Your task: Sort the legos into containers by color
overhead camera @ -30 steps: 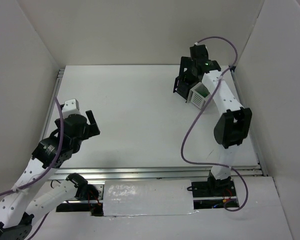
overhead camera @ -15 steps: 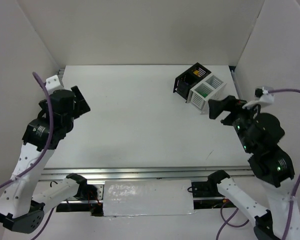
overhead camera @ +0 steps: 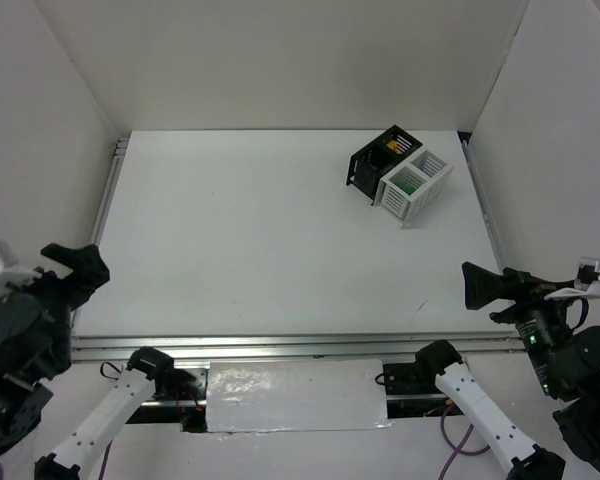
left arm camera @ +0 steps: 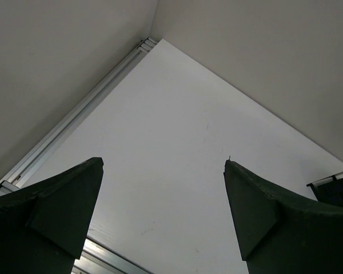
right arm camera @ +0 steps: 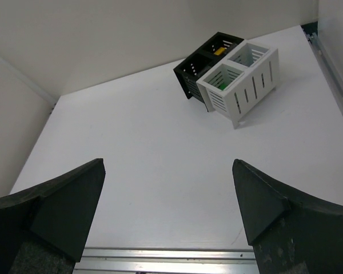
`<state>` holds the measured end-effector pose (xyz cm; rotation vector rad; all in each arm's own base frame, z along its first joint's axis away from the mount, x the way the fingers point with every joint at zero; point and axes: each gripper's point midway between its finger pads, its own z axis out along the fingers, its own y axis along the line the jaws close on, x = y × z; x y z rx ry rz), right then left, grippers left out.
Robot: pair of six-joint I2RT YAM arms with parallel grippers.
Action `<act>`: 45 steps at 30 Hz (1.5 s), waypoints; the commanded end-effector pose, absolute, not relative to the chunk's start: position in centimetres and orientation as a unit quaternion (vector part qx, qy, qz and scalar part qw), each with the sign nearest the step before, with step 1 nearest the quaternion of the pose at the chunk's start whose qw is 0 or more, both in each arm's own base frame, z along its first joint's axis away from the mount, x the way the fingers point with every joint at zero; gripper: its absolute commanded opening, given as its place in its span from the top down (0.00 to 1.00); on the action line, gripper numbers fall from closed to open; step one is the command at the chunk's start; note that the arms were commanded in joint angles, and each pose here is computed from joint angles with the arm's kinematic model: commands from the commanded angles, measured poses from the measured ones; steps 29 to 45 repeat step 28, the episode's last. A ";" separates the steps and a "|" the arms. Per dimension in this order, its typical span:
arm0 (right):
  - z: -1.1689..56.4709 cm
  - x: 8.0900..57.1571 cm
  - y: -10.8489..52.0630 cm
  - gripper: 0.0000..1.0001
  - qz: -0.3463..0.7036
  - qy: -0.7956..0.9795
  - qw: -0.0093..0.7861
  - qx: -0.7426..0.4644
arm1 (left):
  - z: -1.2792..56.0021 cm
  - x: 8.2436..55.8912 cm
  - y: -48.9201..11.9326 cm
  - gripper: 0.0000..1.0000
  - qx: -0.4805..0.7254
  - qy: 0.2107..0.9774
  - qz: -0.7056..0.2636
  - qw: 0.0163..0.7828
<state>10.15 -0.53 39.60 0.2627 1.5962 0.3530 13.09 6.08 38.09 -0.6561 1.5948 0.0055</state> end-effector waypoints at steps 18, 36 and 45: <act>38.3 10.7 0.2 0.00 0.161 0.729 0.656 0.111 | 34.9 14.2 4.7 0.00 -0.248 0.733 0.003 0.633; 37.9 11.2 0.4 0.00 0.161 0.733 0.651 0.114 | 34.2 14.9 4.3 0.01 -0.241 0.743 0.004 0.625; 37.9 11.2 0.4 0.00 0.161 0.733 0.651 0.114 | 34.2 14.9 4.3 0.01 -0.241 0.743 0.004 0.625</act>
